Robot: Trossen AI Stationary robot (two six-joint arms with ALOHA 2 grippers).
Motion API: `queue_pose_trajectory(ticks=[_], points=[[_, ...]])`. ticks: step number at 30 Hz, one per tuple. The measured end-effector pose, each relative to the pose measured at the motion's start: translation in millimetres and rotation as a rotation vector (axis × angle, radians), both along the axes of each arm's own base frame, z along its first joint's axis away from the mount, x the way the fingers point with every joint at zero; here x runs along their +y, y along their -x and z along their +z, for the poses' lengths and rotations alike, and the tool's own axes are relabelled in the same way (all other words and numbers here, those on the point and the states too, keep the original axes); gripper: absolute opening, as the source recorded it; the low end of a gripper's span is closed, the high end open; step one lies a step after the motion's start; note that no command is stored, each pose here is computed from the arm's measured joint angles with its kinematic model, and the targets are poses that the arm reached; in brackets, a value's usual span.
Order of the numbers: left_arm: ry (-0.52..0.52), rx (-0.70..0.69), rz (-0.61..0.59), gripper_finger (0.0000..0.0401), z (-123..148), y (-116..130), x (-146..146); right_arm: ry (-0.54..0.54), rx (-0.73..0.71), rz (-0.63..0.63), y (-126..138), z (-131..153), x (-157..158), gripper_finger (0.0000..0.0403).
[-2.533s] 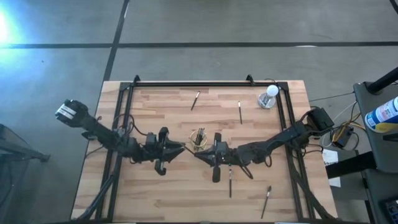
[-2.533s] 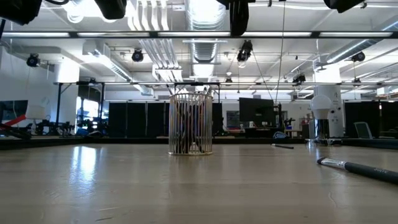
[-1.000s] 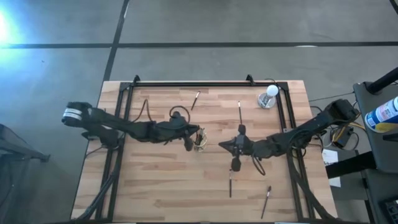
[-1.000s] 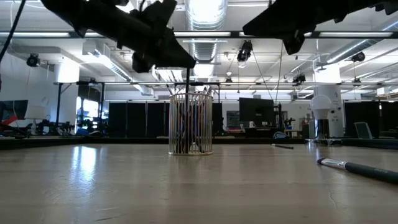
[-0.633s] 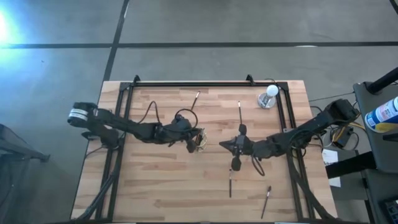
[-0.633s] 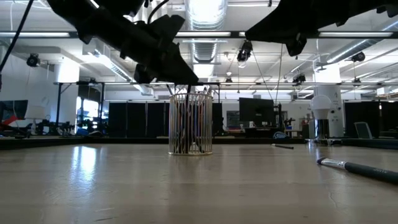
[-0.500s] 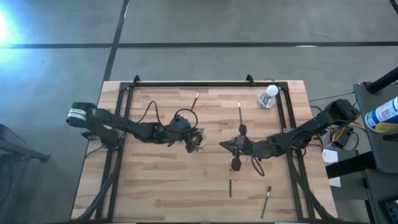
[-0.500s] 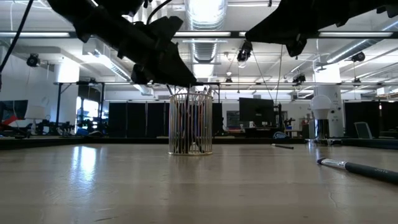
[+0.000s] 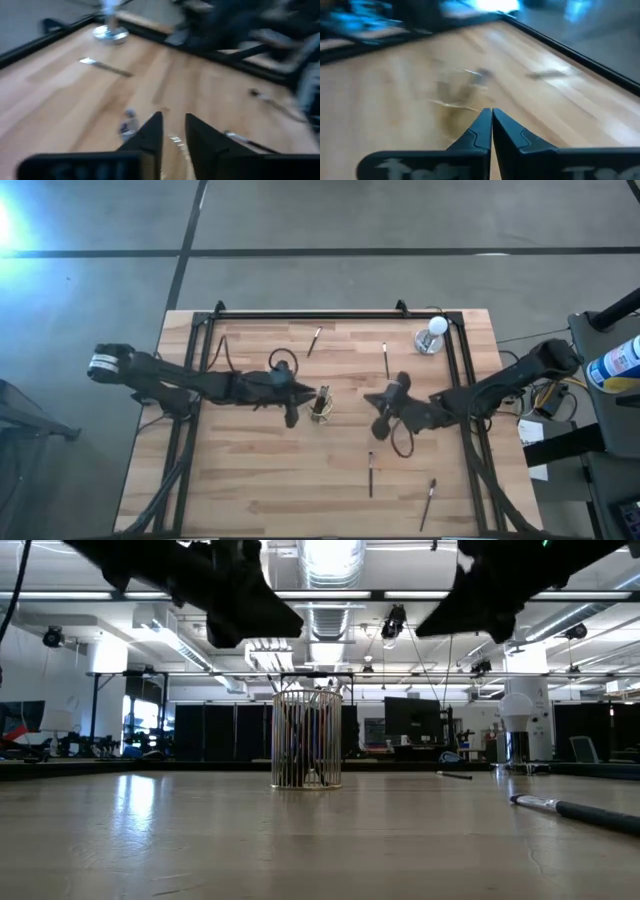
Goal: Pick & Place Makeup Brushes
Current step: Put the eyeshadow brush into the gold makeup brush holder
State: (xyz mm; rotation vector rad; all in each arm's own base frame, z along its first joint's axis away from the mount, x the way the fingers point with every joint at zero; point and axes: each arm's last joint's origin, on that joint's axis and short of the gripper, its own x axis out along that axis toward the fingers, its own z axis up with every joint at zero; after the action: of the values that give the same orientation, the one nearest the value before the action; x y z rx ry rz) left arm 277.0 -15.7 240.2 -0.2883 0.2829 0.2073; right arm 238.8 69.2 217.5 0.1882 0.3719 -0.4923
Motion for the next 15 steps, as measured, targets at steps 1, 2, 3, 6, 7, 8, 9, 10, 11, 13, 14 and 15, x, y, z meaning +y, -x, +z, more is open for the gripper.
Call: queue_pose_trajectory(ticks=[1, 2, 3, 6, 7, 8, 9, 10, 11, 13, 14, 15], points=[[0.008, -0.03, -0.033, 0.0056, -3, 1, 1, -0.018, 0.014, -0.053, 2, -1, -7, 0.0008], [0.014, -0.061, -0.063, 0.0037, -7, 3, 2, -0.042, 0.022, -0.095, 4, -2, -14, 0.0008], [0.017, -0.093, -0.082, 0.0019, -12, 5, 4, -0.064, 0.037, -0.131, 7, -4, -21, 0.0008], [0.023, -0.174, -0.109, 0.0007, -27, 13, 12, -0.121, 0.044, -0.213, 10, -8, -43, 0.0008], [0.023, -0.193, -0.107, 0.0007, -33, 16, 15, -0.137, 0.053, -0.23, 10, -10, -50, 0.0008], [0.021, -0.213, -0.098, 0.0006, -37, 20, 19, -0.155, 0.063, -0.248, 10, -12, -59, 0.0008], [0.019, -0.225, -0.087, 0.0005, -43, 24, 22, -0.178, 0.072, -0.261, 10, -14, -67, 0.0008], [0.016, -0.239, -0.072, 0.0002, -47, 28, 26, -0.202, 0.081, -0.276, 10, -16, -76, 0.0008], [0.014, -0.255, -0.059, 0.0001, -51, 32, 29, -0.226, 0.087, -0.291, 10, -18, -85, 0.0008], [0.009, -0.26, -0.033, 0.0001, -60, 41, 35, -0.263, 0.101, -0.336, 11, -22, -103, 0.0008], [0.004, -0.256, -0.019, 0.0001, -64, 45, 38, -0.278, 0.104, -0.358, 12, -23, -111, 0.0008], [-0.003, -0.249, -0.006, 0.0001, -67, 48, 41, -0.29, 0.111, -0.376, 13, -24, -119, 0.0008]])
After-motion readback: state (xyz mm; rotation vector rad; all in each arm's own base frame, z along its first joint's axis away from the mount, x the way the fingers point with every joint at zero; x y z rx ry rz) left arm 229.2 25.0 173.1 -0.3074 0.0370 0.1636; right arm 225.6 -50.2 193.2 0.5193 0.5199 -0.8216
